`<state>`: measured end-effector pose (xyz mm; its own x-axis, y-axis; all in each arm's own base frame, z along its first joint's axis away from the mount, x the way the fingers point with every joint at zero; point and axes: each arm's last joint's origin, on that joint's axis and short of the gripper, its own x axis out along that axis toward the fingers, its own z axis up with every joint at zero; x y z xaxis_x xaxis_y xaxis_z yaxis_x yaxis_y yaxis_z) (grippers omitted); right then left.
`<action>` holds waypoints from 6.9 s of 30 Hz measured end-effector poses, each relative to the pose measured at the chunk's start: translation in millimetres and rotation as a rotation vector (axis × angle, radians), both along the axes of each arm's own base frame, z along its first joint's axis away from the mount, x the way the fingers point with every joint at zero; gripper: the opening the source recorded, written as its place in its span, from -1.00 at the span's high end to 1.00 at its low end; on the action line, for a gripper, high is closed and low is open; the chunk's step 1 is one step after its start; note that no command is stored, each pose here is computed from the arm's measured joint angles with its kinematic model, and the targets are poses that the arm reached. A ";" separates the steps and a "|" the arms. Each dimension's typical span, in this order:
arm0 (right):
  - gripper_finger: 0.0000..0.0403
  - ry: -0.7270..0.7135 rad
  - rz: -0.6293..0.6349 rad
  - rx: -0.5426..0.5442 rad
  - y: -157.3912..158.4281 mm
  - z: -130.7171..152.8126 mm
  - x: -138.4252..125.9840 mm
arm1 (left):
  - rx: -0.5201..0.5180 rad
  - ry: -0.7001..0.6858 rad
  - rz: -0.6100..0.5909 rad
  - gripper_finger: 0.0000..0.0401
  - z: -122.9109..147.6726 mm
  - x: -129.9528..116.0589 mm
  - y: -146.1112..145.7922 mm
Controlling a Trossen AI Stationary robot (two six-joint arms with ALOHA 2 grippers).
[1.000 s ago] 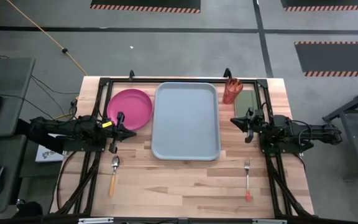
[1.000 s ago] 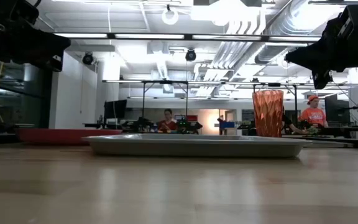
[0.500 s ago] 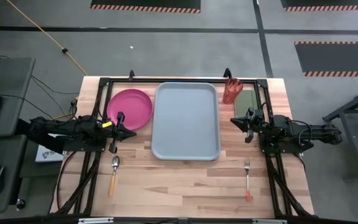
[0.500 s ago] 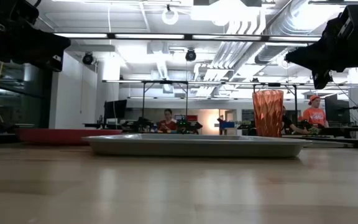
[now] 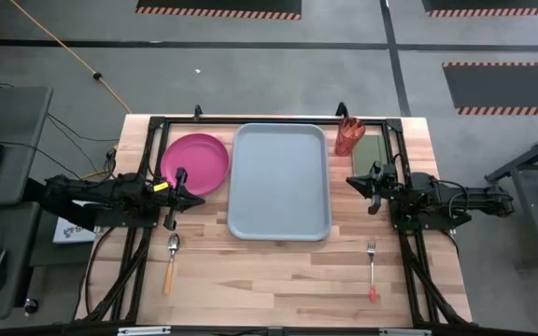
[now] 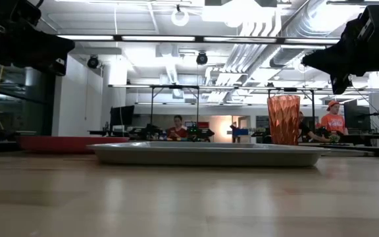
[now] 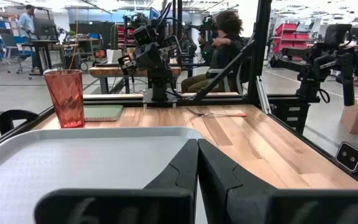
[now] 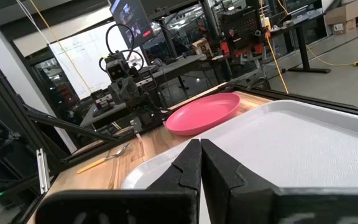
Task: Pick and place plate/cup/fork/spoon on tray
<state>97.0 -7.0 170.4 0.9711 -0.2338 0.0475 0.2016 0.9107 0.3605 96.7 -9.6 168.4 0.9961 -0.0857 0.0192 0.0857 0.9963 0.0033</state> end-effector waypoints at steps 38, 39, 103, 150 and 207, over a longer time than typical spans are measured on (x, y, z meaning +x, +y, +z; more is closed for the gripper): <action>1.00 0.000 0.000 0.000 0.0 0.0 0.0 | 0.000 0.000 0.000 1.00 0.1 0.0 0.0; 1.00 0.000 0.000 0.000 0.0 0.1 0.0 | 0.000 0.000 0.000 1.00 0.1 0.0 0.0; 0.99 0.070 -0.868 -0.093 -53.6 102.4 27.2 | 0.000 0.000 0.000 1.00 0.0 0.0 0.0; 0.26 1.118 -0.815 0.566 -184.7 73.6 71.4 | 0.000 0.000 0.000 1.00 0.1 0.0 0.0; 1.00 1.314 0.195 0.062 26.4 111.6 204.6 | 0.000 0.000 0.000 1.00 0.0 0.0 0.0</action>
<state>301.7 19.4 282.1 0.3047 -0.0537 -0.9509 0.2982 0.9536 0.0417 96.7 -9.7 168.4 0.9961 -0.0861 0.0193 0.0860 0.9963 0.0033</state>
